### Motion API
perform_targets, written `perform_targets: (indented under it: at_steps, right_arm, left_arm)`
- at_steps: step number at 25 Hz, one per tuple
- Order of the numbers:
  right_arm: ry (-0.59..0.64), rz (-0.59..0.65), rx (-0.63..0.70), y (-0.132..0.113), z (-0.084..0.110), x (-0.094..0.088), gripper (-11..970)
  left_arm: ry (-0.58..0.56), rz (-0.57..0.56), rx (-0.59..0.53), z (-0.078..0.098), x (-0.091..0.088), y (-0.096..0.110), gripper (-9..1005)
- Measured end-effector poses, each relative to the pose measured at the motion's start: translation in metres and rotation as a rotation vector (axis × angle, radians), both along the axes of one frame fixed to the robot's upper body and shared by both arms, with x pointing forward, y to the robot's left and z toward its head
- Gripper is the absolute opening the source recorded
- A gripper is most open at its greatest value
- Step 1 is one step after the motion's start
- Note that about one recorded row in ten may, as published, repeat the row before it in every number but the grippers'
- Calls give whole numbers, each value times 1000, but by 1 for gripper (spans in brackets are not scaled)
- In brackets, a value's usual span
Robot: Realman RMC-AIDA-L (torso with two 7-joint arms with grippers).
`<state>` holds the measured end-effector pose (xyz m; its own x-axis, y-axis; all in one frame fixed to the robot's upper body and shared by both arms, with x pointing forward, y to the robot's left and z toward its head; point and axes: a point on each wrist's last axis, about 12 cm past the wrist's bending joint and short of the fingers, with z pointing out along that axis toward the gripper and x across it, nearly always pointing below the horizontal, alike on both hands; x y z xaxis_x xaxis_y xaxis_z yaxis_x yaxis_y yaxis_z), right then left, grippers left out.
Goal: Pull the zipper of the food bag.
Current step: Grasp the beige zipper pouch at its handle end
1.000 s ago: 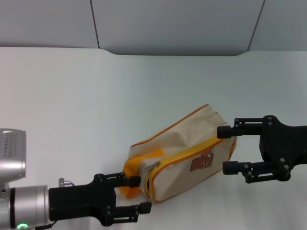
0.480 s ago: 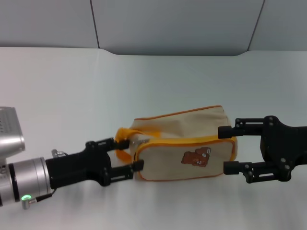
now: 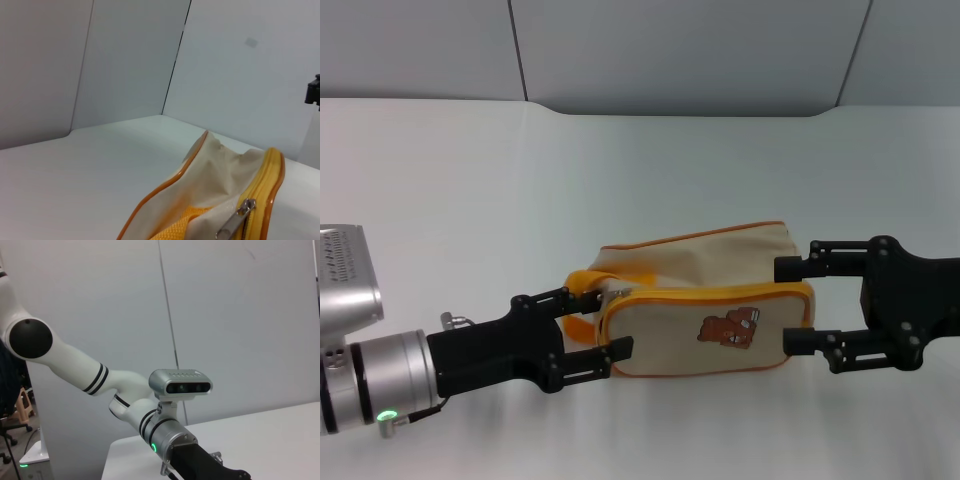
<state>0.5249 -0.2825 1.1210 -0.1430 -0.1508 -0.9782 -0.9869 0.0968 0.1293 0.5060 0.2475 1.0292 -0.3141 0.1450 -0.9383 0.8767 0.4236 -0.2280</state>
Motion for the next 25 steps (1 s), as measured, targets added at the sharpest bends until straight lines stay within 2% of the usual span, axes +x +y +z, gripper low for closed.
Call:
perform_targets:
  at_steps: [5,6,9,15,25]
  right_arm:
    - [-2,-3,-3,0,0,1,729]
    - [-3,-3,-3,1,0,1,725]
    - [-3,-3,-2,1,0,1,719]
    - [-2,-4,-1,1,0,1,706]
    - [-12,-33,19,-2,2,2,684]
  left_arm:
    - [-2,-1,2,-1,0,-1,670]
    - [9,11,32,-7,4,-8,669]
    - [13,25,44,-8,7,-9,667]
    - [10,24,37,-7,7,-9,390]
    - [-44,39,-13,0,8,-7,276]
